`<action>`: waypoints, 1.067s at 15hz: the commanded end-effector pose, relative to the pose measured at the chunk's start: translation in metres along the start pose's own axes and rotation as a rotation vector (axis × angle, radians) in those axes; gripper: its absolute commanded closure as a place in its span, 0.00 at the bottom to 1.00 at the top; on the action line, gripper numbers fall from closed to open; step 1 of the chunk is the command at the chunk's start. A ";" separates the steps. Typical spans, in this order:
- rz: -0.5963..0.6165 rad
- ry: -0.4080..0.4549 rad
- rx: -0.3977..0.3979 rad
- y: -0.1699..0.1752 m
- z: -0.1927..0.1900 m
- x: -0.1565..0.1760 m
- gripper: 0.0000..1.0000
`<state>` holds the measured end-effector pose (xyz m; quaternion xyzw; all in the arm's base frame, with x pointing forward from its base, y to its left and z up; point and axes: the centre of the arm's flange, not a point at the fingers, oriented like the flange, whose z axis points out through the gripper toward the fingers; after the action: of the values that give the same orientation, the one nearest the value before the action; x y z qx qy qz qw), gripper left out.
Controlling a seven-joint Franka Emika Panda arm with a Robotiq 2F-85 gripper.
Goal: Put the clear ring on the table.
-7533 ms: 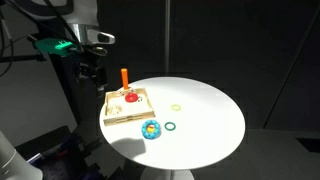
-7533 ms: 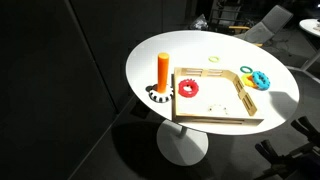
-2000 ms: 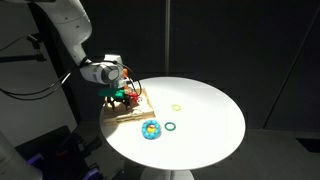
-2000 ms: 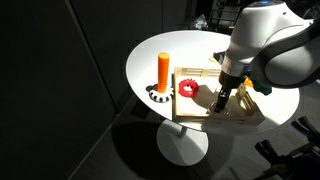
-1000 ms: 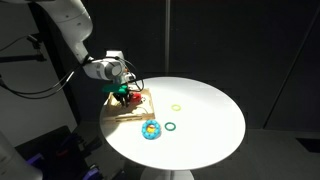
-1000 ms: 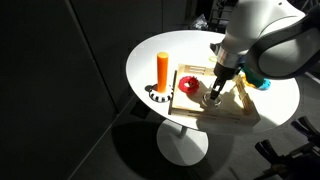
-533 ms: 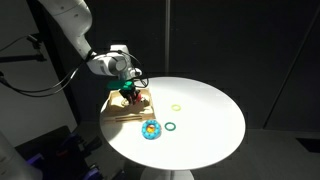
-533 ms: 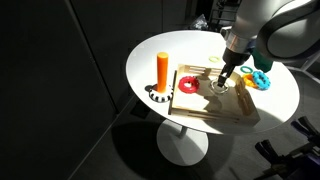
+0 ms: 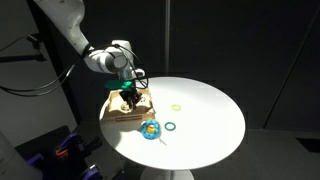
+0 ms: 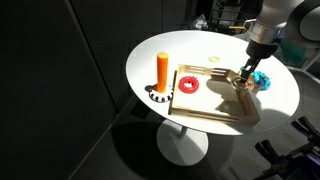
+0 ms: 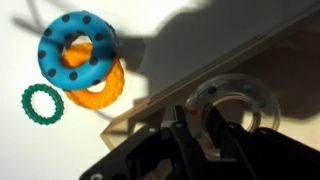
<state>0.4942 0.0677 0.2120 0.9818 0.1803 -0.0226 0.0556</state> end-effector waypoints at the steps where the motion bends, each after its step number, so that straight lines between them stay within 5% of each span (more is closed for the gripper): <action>1: 0.040 -0.035 -0.016 0.018 -0.010 -0.050 0.92; 8: 0.117 -0.129 -0.019 0.052 0.028 -0.107 0.92; 16: 0.165 -0.180 -0.067 0.069 0.062 -0.124 0.92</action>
<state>0.4066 -0.0435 0.1764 0.9845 0.1051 -0.0996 0.0991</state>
